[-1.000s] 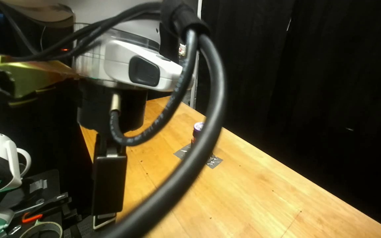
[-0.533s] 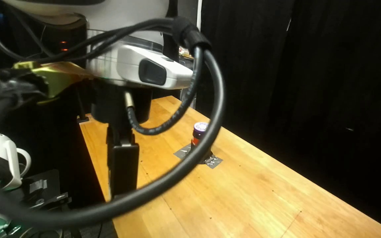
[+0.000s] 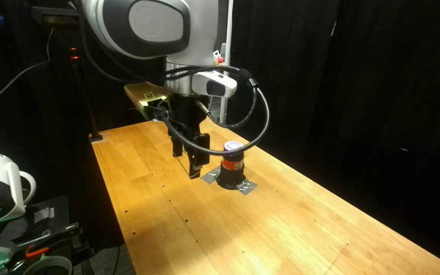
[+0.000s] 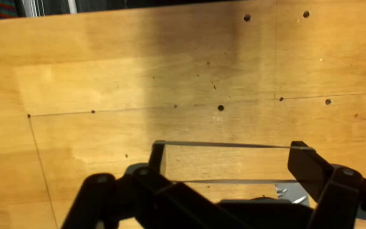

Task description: Put the rubber band around the brown cup

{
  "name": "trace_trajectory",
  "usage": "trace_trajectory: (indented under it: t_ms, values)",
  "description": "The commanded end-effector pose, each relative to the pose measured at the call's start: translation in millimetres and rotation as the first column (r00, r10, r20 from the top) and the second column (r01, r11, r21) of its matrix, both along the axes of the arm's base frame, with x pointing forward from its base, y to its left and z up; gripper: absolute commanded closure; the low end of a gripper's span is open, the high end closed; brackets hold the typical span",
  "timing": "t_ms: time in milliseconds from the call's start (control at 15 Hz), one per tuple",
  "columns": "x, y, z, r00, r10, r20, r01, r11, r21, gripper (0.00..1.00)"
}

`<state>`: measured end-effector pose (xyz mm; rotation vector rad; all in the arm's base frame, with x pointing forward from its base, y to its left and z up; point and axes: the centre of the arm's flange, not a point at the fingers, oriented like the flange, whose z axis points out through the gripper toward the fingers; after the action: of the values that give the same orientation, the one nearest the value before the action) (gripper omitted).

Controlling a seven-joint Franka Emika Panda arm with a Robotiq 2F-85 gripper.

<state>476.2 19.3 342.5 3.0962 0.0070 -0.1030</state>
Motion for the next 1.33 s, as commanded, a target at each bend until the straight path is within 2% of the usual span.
trace_trajectory:
  t_ms: [0,133,533,800,1267]
  values:
    - [57.5,30.6,-1.9,0.999,0.006,0.034,-0.007,0.999,0.032,0.00]
    - [77.5,45.9,-2.0,0.999,0.013,0.041,-0.015,0.998,0.066,0.00]
    - [132.8,80.7,-7.9,0.989,-0.015,0.149,-0.008,0.988,0.156,0.00]
    - [165.1,88.0,-29.0,0.975,-0.021,0.223,-0.008,0.992,0.128,0.00]
    - [202.1,87.3,-68.4,0.967,-0.039,0.250,0.013,0.995,0.103,0.00]
